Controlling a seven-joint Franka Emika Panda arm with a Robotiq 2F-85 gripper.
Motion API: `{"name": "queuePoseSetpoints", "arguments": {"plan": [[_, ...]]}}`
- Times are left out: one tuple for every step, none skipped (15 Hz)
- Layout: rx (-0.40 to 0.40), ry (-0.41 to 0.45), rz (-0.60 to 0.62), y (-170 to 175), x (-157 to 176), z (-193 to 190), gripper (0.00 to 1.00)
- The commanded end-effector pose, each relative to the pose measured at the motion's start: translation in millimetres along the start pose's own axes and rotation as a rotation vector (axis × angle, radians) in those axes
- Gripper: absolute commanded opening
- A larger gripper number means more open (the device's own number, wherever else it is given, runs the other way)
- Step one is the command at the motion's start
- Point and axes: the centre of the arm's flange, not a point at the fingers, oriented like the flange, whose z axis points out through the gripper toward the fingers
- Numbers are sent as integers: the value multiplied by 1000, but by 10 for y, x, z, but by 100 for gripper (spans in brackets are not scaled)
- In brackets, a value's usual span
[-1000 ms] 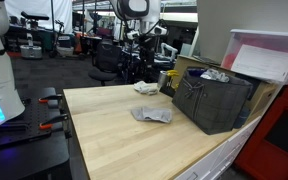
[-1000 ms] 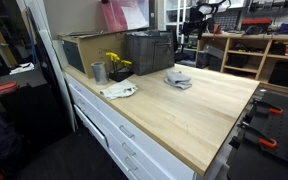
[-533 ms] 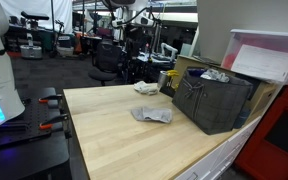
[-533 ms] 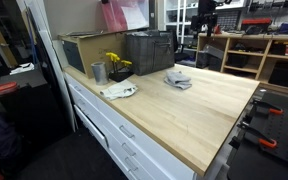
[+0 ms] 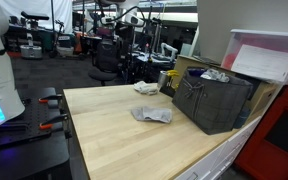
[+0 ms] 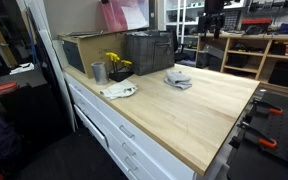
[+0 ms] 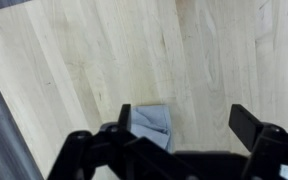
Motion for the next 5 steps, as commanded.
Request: {"name": "queuePoseSetpoints", "arguments": {"plan": [[0, -7, 0, 0, -21, 31, 100], [0, -10, 0, 0, -29, 47, 100], [0, -11, 0, 0, -31, 50, 100], [0, -11, 0, 0, -31, 49, 100], [0, -10, 0, 0, -31, 48, 100]]}}
